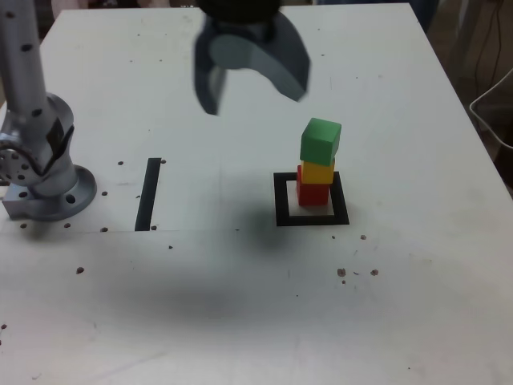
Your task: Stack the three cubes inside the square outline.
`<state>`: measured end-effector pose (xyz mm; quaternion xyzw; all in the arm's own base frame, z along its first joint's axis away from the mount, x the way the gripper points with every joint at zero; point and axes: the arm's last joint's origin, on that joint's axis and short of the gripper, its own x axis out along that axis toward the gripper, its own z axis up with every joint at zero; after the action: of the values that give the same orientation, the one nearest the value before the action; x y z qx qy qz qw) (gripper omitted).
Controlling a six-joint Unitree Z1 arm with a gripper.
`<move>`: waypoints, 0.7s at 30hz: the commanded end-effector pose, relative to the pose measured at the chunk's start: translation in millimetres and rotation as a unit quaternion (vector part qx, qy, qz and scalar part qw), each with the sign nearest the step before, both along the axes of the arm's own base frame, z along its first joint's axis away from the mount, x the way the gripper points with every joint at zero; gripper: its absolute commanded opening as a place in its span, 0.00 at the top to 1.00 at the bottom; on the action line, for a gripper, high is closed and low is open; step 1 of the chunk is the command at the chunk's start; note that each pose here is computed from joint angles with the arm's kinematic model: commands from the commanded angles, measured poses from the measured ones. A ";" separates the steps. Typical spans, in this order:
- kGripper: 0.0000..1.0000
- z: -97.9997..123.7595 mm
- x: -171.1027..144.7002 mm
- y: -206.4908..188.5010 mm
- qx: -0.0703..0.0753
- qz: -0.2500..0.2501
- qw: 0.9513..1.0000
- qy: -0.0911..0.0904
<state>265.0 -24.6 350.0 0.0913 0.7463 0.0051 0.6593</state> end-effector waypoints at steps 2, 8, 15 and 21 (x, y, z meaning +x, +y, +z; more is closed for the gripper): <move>0.01 -0.7 -17.6 1.9 -0.003 0.000 1.000 0.006; 0.01 -21.5 -47.3 4.4 -0.010 0.005 1.000 0.023; 0.01 -44.3 -72.2 7.6 -0.005 0.007 0.999 0.043; 0.01 -70.2 -87.1 10.0 -0.003 0.009 0.998 0.065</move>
<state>180.7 -15.7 281.9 0.0845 0.7897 0.0009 0.6076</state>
